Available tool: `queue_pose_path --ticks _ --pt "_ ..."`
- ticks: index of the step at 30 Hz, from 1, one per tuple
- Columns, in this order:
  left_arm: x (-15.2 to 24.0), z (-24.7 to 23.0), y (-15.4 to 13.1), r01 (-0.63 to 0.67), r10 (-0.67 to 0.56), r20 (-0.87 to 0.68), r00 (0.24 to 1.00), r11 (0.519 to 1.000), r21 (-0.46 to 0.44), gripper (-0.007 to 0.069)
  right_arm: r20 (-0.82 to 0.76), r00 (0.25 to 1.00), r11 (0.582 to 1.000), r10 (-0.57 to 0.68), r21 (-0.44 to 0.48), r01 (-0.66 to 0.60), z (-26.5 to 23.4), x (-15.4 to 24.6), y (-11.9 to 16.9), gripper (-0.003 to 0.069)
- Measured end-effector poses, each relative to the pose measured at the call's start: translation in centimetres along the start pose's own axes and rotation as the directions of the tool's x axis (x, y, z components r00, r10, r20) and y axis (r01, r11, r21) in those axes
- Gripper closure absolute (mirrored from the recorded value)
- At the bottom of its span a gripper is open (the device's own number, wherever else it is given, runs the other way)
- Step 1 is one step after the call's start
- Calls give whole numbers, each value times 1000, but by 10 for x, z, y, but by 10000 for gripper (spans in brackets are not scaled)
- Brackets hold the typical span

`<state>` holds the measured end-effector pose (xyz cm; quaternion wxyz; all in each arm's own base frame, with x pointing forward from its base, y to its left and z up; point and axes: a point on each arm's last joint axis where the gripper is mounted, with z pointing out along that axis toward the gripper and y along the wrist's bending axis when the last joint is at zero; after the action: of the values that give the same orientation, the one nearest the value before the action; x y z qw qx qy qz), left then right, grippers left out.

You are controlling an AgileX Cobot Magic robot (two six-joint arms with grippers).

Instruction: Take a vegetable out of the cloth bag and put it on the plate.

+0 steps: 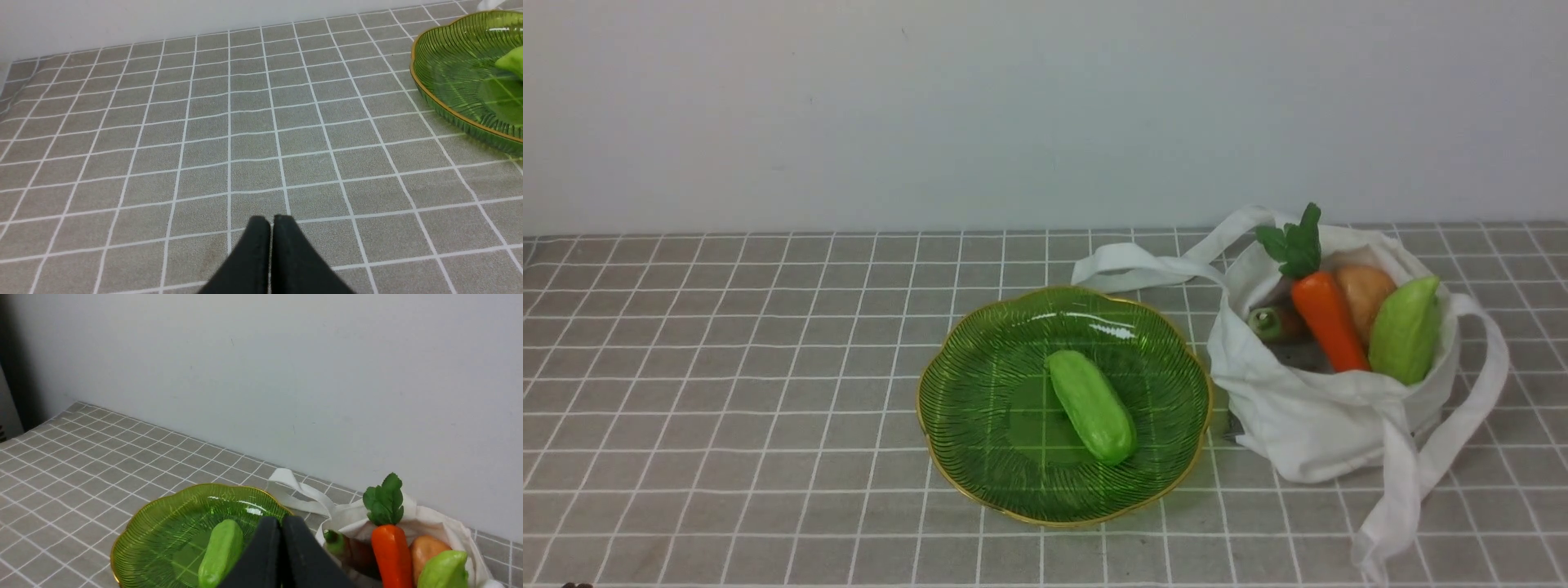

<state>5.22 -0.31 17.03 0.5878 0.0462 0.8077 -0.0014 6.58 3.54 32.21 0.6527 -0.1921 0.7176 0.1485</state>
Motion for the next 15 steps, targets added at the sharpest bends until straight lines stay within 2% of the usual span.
queue_pose_path --ticks 4,15 --pt "0 0 0 0 0 0 1000 1000 0 633 67 998 1000 -5 23 3 10 22 -1 673" --pt "0 0 0 0 0 0 1000 1000 0 633 101 995 1000 -4 29 1 10 21 -2 673"
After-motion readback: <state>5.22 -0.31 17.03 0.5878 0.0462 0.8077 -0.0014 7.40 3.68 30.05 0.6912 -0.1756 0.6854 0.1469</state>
